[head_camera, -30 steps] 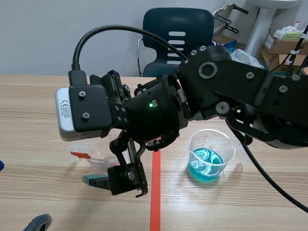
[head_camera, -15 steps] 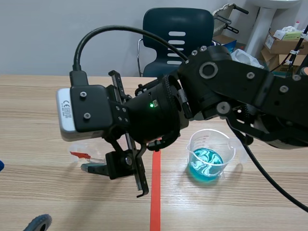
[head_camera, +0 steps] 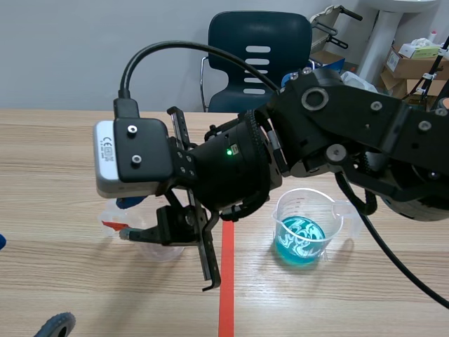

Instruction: Do the redox reaction experiment

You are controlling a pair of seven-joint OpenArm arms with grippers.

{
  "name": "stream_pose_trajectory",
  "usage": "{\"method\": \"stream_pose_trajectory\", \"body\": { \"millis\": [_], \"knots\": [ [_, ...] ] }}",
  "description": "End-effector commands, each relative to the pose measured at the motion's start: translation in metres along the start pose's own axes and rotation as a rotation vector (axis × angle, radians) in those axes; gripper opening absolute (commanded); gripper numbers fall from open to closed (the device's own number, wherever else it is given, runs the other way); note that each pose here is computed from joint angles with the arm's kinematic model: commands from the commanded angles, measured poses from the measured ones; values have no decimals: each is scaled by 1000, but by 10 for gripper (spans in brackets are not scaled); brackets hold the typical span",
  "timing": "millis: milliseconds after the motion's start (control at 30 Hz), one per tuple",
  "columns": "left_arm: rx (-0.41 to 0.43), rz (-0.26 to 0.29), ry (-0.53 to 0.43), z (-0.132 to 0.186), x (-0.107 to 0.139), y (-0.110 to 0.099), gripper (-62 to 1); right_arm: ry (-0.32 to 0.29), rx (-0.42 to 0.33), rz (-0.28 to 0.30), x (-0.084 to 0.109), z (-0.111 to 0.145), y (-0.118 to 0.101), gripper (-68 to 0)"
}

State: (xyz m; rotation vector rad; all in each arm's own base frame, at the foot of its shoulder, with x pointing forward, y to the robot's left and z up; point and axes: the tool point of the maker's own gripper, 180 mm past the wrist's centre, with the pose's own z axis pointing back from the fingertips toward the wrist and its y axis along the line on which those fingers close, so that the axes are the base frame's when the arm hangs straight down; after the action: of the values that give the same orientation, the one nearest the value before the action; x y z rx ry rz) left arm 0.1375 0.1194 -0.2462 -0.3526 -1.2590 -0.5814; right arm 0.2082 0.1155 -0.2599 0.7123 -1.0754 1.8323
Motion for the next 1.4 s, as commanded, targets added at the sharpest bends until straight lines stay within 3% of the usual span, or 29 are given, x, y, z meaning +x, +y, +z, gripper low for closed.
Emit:
{"method": "stream_pose_trajectory", "body": {
  "millis": [0, 300, 600, 933, 1367],
  "knots": [
    [4, -1, -30, -2, 8, 0, 14, -18, -12, 17, 7, 4, -9, -515],
    [4, -1, -30, -2, 8, 0, 14, -19, -12, 17, 7, 4, -9, -666],
    [4, -1, -30, -2, 8, 0, 14, -26, -27, 14, 8, 5, -11, -665],
    [4, -1, -30, -2, 8, 1, 14, -128, -99, -105, 19, 22, -30, -665],
    [4, -1, -30, -2, 8, 0, 14, -169, -195, -199, 13, 57, -54, -665]
  ]
}}
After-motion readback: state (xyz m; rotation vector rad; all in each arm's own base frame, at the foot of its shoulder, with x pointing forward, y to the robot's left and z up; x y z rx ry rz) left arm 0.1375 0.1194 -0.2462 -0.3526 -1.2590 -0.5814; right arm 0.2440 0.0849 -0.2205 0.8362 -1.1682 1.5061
